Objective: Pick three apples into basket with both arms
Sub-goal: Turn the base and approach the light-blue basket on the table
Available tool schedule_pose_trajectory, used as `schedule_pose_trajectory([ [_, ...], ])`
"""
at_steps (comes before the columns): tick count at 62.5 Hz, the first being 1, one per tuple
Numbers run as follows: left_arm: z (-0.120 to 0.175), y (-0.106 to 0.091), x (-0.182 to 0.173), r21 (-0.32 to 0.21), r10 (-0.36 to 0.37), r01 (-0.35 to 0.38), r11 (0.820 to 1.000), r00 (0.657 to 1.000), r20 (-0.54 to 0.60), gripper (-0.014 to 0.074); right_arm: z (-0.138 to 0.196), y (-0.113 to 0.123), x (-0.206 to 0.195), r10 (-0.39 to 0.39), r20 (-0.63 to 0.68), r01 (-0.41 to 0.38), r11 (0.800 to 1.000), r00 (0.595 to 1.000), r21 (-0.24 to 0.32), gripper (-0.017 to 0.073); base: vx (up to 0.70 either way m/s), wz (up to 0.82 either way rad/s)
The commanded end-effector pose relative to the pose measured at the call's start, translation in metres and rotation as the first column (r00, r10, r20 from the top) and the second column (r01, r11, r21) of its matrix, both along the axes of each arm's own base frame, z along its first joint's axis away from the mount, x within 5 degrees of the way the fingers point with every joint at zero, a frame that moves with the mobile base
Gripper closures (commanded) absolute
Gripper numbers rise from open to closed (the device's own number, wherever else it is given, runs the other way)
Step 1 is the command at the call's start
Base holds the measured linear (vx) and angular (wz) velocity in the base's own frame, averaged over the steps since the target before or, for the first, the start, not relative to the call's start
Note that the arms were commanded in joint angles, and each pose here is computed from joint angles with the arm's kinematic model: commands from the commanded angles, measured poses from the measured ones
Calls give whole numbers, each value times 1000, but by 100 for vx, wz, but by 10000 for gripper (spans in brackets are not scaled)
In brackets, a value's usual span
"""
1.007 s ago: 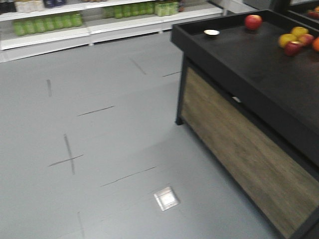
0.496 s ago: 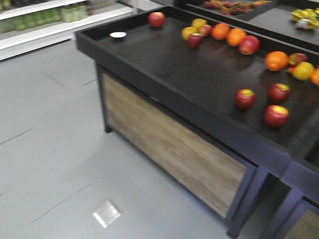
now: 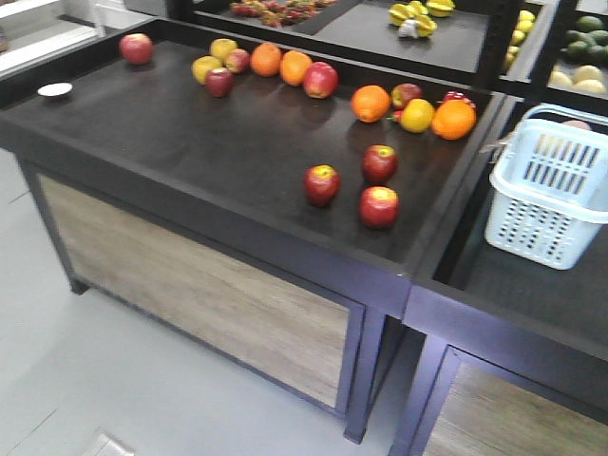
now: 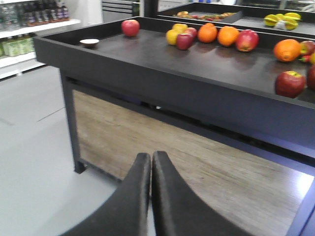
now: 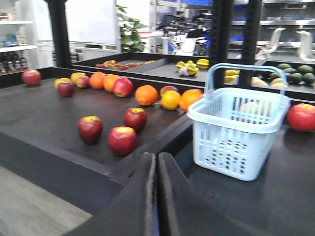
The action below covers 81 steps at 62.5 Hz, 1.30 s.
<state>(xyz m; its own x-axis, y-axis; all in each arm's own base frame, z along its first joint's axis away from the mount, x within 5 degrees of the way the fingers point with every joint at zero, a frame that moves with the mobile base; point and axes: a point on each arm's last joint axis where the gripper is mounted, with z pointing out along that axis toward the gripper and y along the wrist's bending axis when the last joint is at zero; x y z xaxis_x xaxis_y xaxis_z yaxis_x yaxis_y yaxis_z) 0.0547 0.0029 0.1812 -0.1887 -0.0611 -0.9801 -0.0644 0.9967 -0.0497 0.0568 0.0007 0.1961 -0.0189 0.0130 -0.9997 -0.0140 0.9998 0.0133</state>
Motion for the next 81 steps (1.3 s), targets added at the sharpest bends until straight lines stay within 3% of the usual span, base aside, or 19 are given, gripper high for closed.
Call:
schedule_pose_trajectory([
  [1, -1, 0, 1, -2, 1, -1, 1000, 998, 60, 600, 3, 0, 0, -4, 68, 5, 1000, 998, -10, 561, 7, -40],
  [81, -1, 0, 1, -2, 1, -1, 1000, 998, 60, 600, 3, 0, 0, -5, 68, 5, 1000, 998, -10, 561, 6, -20],
])
